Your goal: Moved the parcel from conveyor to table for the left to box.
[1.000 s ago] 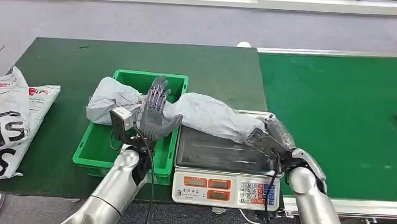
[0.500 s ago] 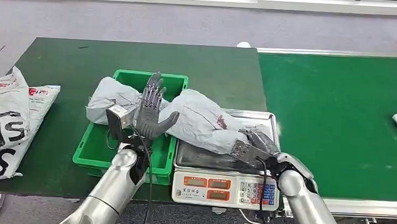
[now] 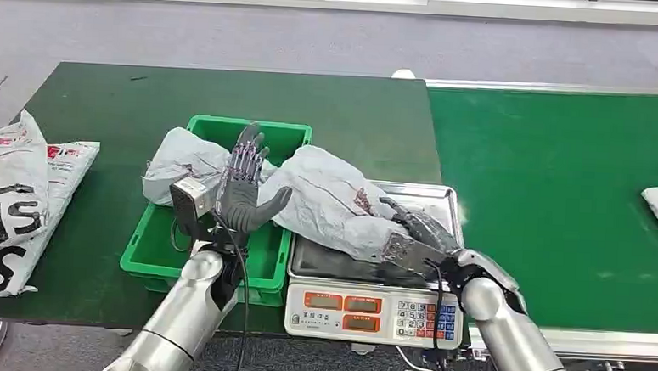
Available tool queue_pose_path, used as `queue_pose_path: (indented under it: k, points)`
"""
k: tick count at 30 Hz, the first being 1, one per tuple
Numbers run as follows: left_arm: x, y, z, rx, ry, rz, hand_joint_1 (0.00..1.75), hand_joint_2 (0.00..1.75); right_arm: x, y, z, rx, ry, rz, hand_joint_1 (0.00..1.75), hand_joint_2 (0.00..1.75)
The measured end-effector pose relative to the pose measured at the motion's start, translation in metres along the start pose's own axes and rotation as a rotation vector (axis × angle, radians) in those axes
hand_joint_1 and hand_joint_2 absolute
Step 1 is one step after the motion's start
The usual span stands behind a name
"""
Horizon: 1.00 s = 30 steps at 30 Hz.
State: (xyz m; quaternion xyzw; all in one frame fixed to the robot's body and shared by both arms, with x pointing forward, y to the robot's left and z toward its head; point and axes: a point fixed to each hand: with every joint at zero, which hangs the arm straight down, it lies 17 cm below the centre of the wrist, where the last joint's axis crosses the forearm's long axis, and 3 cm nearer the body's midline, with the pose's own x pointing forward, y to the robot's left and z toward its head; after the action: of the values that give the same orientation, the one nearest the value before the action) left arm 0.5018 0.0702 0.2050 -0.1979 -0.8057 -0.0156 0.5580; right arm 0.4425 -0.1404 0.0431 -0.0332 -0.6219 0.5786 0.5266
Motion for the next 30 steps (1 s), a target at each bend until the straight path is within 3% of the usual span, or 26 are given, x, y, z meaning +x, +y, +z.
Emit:
queue_pose_path:
  k: [8, 16, 23, 30]
  points:
    - [0.000, 0.017, 0.000, 0.077, -0.009, -0.045, 0.00, 1.75, 0.012, -0.018, -0.004, -0.072, -0.062, -0.014, 0.00, 1.75]
    - [0.004, 0.027, 0.004, 0.123, -0.042, -0.045, 0.00, 1.75, 0.089, -0.083, 0.011, -0.255, -0.396, -0.287, 0.00, 1.75]
    - [0.010, 0.034, 0.004, 0.159, -0.073, -0.064, 0.00, 1.75, 0.087, -0.108, 0.025, -0.343, -0.424, -0.328, 0.00, 1.75]
    - [0.021, 0.062, 0.005, 0.289, -0.115, -0.199, 0.00, 1.75, 0.091, -0.121, 0.032, -0.395, -0.449, -0.350, 0.00, 1.75]
